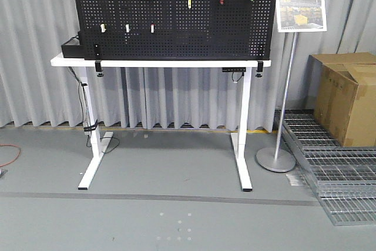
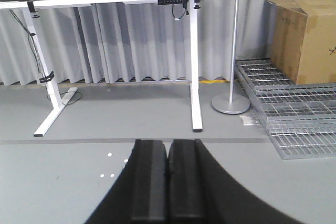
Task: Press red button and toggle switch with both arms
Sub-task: 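Drive the base forward toward the black pegboard on the white desk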
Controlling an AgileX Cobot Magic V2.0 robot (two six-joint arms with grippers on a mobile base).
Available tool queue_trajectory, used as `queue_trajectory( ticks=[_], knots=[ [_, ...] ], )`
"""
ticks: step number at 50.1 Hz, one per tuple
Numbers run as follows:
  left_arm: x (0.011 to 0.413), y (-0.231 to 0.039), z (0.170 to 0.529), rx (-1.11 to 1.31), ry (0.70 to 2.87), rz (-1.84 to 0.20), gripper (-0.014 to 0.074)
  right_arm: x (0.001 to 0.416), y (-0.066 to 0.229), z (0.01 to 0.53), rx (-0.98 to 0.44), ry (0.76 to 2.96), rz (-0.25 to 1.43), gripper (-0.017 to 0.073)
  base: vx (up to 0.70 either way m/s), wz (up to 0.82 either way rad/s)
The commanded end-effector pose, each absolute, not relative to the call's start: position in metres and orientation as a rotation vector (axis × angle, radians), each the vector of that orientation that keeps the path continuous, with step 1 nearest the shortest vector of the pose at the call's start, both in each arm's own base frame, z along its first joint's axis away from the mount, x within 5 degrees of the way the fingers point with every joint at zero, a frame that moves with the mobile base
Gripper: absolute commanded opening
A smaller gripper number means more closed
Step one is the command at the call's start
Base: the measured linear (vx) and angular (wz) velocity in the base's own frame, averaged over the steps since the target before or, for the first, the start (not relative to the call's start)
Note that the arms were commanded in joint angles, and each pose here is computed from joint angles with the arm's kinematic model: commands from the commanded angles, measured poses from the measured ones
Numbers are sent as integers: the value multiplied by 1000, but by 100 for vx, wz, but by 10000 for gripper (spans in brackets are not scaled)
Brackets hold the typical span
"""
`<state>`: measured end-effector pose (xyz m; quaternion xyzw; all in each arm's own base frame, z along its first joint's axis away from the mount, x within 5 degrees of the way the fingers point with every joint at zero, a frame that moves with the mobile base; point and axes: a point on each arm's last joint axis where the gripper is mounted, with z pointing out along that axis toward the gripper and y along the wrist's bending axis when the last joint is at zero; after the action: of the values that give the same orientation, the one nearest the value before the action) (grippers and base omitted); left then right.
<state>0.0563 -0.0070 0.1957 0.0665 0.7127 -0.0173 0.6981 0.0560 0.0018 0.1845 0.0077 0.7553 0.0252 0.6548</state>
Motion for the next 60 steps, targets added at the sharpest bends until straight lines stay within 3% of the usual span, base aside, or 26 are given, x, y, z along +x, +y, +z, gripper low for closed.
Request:
queue_trajectory(
  ticks=[1, 60],
  knots=[
    [57, -6, 192, 129, 1526, -44, 1, 56, 1, 189, 17, 1624, 49, 0, 0, 0],
    [57, -6, 192, 129, 1526, -44, 1, 56, 1, 189, 17, 1622, 49, 0, 5, -1]
  ],
)
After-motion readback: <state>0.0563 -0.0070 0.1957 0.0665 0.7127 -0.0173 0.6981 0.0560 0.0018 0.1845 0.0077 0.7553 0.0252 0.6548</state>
